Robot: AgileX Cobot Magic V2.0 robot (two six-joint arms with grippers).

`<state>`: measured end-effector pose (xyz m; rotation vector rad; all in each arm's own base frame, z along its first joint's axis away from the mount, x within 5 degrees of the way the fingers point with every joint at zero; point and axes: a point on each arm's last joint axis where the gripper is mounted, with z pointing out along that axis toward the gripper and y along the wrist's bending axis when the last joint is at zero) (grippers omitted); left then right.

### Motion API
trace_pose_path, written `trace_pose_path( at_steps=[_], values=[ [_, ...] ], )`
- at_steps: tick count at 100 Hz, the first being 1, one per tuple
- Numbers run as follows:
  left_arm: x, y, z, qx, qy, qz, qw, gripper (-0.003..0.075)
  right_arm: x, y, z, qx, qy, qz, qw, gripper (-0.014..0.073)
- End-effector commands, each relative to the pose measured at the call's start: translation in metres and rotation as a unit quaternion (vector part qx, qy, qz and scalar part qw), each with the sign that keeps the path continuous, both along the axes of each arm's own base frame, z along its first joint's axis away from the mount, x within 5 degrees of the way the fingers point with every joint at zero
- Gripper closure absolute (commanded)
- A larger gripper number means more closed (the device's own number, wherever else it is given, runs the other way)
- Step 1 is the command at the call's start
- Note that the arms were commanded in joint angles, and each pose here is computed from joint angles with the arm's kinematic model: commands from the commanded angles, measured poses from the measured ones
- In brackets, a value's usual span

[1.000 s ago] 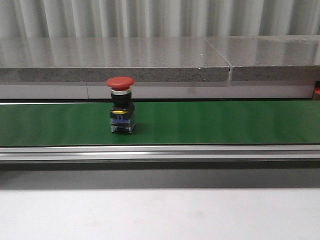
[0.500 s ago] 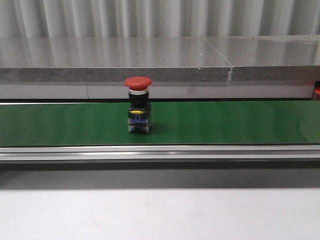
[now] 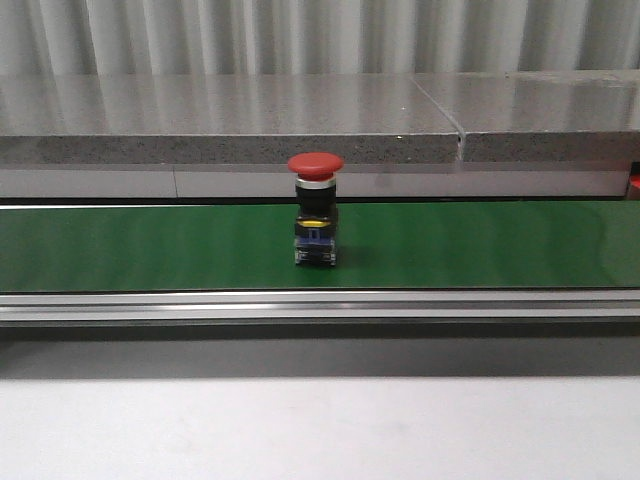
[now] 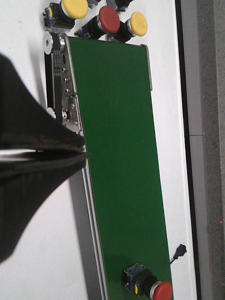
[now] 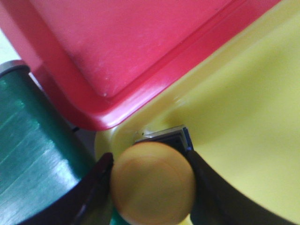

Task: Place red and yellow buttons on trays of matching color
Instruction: 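Carry the yellow button with the right gripper onto the yellow tray, then grasp the red button on the belt with the right gripper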

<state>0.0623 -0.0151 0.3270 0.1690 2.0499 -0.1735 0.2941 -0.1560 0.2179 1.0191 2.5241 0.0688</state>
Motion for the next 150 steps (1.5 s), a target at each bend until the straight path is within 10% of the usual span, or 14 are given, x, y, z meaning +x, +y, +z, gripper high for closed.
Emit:
trace_pose_path(
  at_steps=[1, 36, 83, 150],
  values=[
    [0.002, -0.001, 0.014, -0.015, -0.044, -0.003, 0.999, 0.0741, 0.004, -0.004, 0.014, -0.016, -0.038, -0.010, 0.999, 0.0415],
    [0.002, -0.001, 0.014, -0.015, -0.044, -0.003, 0.999, 0.0741, 0.005, -0.006, 0.013, -0.026, -0.040, -0.008, 0.999, 0.0153],
    [0.002, -0.001, 0.014, -0.015, -0.044, -0.003, 0.999, 0.0741, -0.019, 0.008, 0.070, -0.080, -0.095, 0.022, 0.992, 0.0152],
    [0.002, -0.001, 0.014, -0.015, -0.044, -0.003, 0.999, 0.0741, -0.060, 0.125, 0.134, -0.077, -0.115, 0.234, 0.962, 0.0149]
  ],
)
